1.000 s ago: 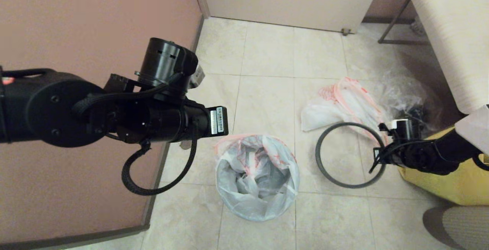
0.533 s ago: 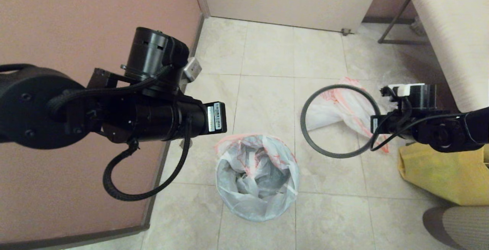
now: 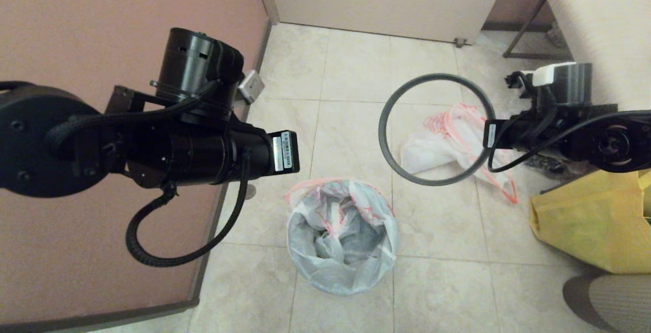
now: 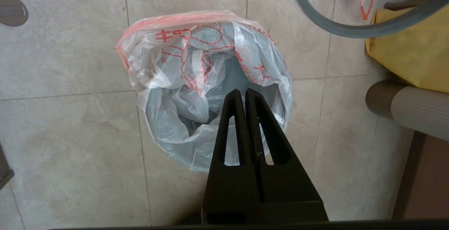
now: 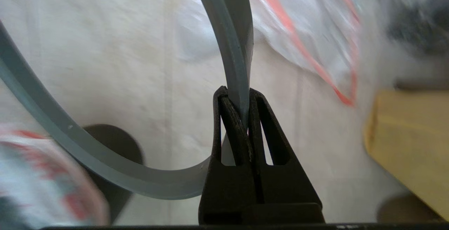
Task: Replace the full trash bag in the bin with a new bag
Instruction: Place the trash can ring on the trash can
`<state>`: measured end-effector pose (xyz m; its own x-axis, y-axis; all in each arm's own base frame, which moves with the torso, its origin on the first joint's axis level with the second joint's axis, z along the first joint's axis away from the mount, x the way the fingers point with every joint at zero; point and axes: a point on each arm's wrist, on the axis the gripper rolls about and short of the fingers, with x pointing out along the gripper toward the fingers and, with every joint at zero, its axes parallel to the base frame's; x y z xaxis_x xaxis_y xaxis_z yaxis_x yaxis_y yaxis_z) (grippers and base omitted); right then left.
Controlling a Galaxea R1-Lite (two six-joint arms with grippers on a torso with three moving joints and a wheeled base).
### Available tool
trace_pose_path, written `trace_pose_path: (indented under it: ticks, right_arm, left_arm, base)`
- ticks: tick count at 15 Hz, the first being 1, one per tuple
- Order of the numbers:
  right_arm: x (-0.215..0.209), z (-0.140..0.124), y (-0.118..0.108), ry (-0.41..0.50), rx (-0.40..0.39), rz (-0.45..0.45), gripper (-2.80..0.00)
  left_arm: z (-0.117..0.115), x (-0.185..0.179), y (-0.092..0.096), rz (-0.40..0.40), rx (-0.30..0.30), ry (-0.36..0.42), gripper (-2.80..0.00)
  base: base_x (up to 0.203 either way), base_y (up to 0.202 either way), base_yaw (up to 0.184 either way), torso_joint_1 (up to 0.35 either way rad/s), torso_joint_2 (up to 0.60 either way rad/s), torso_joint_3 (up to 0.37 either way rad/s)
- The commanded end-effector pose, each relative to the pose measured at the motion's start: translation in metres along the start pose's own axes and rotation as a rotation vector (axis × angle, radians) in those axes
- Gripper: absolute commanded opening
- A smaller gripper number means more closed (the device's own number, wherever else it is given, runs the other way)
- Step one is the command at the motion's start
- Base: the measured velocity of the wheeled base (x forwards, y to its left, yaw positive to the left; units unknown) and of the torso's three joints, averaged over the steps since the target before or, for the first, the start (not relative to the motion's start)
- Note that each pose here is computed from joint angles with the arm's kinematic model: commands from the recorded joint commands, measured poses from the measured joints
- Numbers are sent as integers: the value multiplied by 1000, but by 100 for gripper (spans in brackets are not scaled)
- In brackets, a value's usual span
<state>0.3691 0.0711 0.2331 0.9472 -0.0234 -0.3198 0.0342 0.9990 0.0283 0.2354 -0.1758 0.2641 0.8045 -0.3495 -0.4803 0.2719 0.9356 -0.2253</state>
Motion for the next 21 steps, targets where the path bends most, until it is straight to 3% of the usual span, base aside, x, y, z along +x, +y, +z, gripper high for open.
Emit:
trace_pose_path:
  ticks: [1, 5, 9, 11, 13, 14, 18, 21]
  right_arm:
    - [-11, 10, 15, -50, -2, 9, -280]
    - [-9, 21, 56, -211, 2, -32, -280]
    - [-30, 31, 88, -264, 85, 59, -280]
    - [-36, 25, 87, -218, 29, 165, -280]
    - [-38, 19, 85, -191, -134, 220, -280]
    - [-40, 20, 86, -189, -164, 271, -280]
    - [-42, 4, 89, -7, -213, 459, -280]
    - [-28, -14, 93, 136, -242, 479, -280]
  left_arm:
    - [0, -1, 1, 3, -3, -1, -280]
    - [2, -4, 1, 0, -7, -12, -280]
    - [0, -3, 0, -3, -3, -6, -280]
    - [-1, -1, -1, -6, 0, 2, -280]
    - [-1, -1, -1, -18, 0, 6, -280]
    - [-1, -1, -1, -17, 0, 6, -280]
    - [-3, 3, -3, -18, 4, 17, -280]
    - [-3, 3, -2, -16, 3, 17, -280]
  base:
    - [0, 0, 0, 0, 0, 0]
    - [0, 0, 0, 0, 0, 0]
    - [0, 0, 0, 0, 0, 0]
    - [0, 0, 0, 0, 0, 0]
    - [0, 0, 0, 0, 0, 0]
    - [0, 0, 0, 0, 0, 0]
    - [0, 0, 0, 0, 0, 0]
    - [0, 0, 0, 0, 0, 0]
